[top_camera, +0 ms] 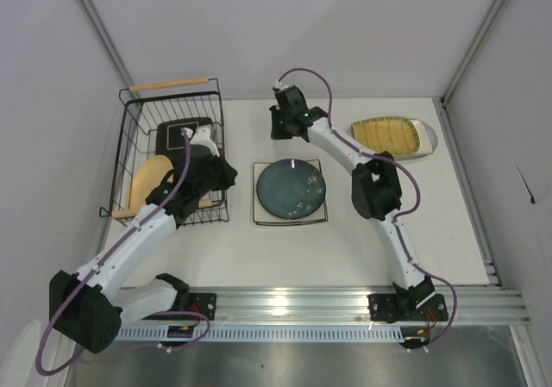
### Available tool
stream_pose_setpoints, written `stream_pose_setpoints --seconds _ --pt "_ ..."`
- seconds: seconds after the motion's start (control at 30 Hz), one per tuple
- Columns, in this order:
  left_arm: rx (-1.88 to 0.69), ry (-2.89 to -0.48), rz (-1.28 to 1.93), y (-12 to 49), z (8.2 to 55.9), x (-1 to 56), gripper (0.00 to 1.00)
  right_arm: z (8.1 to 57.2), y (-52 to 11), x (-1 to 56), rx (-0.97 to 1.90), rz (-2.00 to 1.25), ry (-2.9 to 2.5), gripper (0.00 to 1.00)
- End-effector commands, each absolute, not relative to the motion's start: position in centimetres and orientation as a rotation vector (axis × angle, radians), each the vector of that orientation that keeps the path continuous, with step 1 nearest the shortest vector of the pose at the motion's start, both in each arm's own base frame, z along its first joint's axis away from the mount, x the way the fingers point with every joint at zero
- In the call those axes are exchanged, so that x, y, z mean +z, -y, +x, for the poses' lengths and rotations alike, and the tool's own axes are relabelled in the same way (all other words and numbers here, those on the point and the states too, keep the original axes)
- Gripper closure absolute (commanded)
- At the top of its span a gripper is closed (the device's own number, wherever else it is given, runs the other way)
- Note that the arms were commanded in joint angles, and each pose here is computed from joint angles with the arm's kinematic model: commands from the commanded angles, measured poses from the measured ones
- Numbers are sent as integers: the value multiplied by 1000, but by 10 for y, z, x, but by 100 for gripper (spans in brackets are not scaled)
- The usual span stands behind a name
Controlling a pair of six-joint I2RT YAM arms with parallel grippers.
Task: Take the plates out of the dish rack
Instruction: Place the plate on the table, then grab a plate with the left arm
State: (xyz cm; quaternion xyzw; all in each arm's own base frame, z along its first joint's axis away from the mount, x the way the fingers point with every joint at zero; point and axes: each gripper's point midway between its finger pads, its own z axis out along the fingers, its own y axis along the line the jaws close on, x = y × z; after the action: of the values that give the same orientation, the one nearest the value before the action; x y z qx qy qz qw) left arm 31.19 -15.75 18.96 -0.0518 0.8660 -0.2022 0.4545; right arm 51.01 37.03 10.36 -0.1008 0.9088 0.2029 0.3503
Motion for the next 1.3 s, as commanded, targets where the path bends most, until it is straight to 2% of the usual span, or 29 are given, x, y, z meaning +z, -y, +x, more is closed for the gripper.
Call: stream_pose_setpoints --seconds 0.0,0.03,0.07,0.1,0.13,0.17,0.2,0.23,0.33,0.37,0.43,0.47,0.57,0.7,0.87,1.0,1.1,1.17,1.2,1.27 --pt "-471 -2010 -149 145 311 238 94 522 -357 208 502 -184 -2095 80" --pt "-461 -1987 -157 140 310 245 84 518 -354 241 537 -179 -2017 76" --pt "-441 -1967 -158 135 309 251 77 509 -349 229 533 -188 -2042 66" --pt "-405 -1937 -179 125 306 260 69 501 -350 233 566 -209 -2042 61" --pt "-373 -1918 -194 117 306 267 52 492 -348 253 596 -220 -2012 54" --pt "-330 -1912 -196 109 305 272 44 484 -346 244 601 -234 -2040 39" --pt "-263 -1904 -230 96 307 274 36 475 -346 246 627 -254 -2048 2" --pt "-216 -1913 -248 85 306 280 24 462 -346 260 674 -280 -2032 0" --pt "-77 -1923 -294 58 309 288 9 436 -341 243 727 -319 -2075 0" --pt "-26 -1932 -296 49 311 287 7 425 -338 259 750 -328 -2041 0" --pt "65 -1961 -339 31 319 280 3 407 -331 244 770 -340 -2067 0" --pt "106 -1985 -341 23 319 275 2 398 -327 257 788 -352 -2035 0" --pt "212 -2048 -374 1 329 250 2 377 -315 239 790 -365 -2064 0" --pt "337 -2176 -384 -18 335 206 3 365 -300 244 799 -328 -2056 0" --pt "440 -2253 -368 -30 336 171 5 347 -295 214 831 -315 -2131 1" --pt "492 -2307 -339 -36 339 155 12 338 -290 205 857 -285 -2148 0" --pt "503 -2361 -344 -43 340 142 25 333 -285 202 861 -274 -2152 0" --pt "486 -2368 -347 -44 340 140 44 332 -282 203 854 -269 -2151 0" --pt "482 -2362 -348 -45 341 142 59 333 -278 203 851 -258 -2151 0" --pt "477 -2357 -350 -45 340 144 73 333 -273 200 845 -251 -2157 0"
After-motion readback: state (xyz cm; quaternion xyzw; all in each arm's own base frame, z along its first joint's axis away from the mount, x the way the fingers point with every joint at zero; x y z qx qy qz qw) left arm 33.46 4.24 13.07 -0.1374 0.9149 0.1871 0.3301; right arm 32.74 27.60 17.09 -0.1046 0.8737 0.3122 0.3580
